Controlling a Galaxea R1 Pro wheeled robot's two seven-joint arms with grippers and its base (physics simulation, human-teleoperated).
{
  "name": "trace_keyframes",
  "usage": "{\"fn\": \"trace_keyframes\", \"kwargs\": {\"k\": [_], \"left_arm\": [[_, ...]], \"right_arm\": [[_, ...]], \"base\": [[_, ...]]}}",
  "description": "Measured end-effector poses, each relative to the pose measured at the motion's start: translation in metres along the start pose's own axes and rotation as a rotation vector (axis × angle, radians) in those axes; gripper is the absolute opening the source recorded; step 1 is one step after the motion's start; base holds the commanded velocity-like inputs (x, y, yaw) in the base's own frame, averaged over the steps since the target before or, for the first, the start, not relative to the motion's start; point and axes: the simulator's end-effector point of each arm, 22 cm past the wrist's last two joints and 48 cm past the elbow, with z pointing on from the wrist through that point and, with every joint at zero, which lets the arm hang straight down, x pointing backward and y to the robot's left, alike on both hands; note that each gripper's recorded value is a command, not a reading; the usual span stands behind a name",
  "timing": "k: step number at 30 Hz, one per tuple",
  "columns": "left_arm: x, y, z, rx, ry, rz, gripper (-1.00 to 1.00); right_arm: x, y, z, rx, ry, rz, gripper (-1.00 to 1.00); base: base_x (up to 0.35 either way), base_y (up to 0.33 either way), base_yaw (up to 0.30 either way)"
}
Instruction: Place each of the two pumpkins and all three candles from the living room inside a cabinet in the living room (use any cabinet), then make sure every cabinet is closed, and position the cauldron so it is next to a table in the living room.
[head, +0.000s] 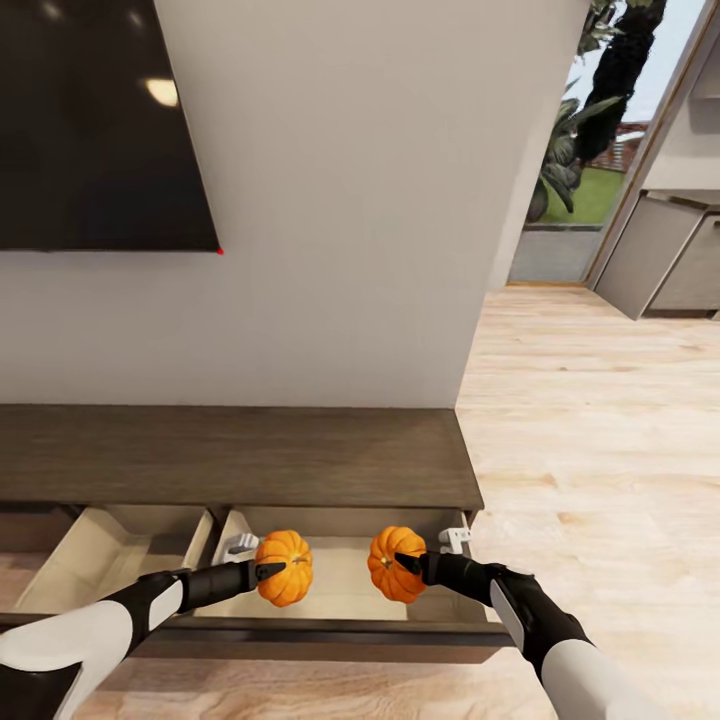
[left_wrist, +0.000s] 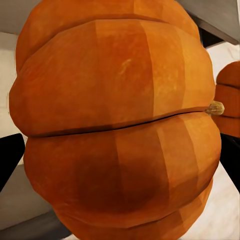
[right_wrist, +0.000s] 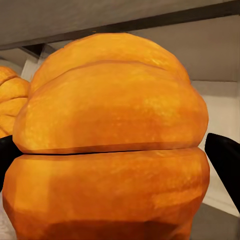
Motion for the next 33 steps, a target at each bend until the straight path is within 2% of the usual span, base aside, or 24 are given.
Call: {"fn": "trace_keyframes", "kwargs": {"k": [4, 11, 12, 13, 14, 16, 23, 33], "left_arm": [[0.004, -0.007, 0.011, 0.017, 0.003, 0.003, -1.0], [0.001, -0.004, 0.009, 0.028, 0.0, -0.013, -1.0], [0.004, -0.004, 0.01, 0.032, 0.013, -0.027, -1.0], [0.013, -0.011, 0.016, 0.047, 0.05, -0.074, -1.0], [0.016, -0.014, 0.02, 0.049, 0.077, -0.061, -1.0], [0.008, -0.014, 0.023, 0.058, 0.047, -0.083, -1.0], [-0.001, -0.012, 0.033, 0.062, 0.042, -0.054, -1.0], [0.002, 0.002, 0.044, 0.056, 0.033, -0.045, -1.0]], "right_arm": [[0.003, -0.005, 0.002, 0.003, -0.001, 0.001, -1.0], [0.005, -0.008, 0.004, 0.003, -0.002, 0.005, -1.0], [0.007, -0.008, 0.005, 0.001, -0.003, 0.007, -1.0], [0.008, -0.002, 0.006, -0.03, 0.0, 0.014, -1.0], [0.009, -0.002, 0.007, -0.037, 0.0, 0.013, -1.0], [0.012, -0.004, 0.009, -0.039, 0.0, 0.012, -1.0], [0.021, -0.01, 0.016, -0.041, 0.0, 0.012, -1.0], [0.035, -0.021, 0.027, -0.04, 0.0, 0.011, -1.0]], "base": [[0.0, 0.0, 0.0], [0.0, 0.0, 0.0], [0.0, 0.0, 0.0], [0.0, 0.0, 0.0], [0.0, 0.0, 0.0], [0.0, 0.0, 0.0], [0.0, 0.0, 0.0], [0.0, 0.0, 0.0]]}}
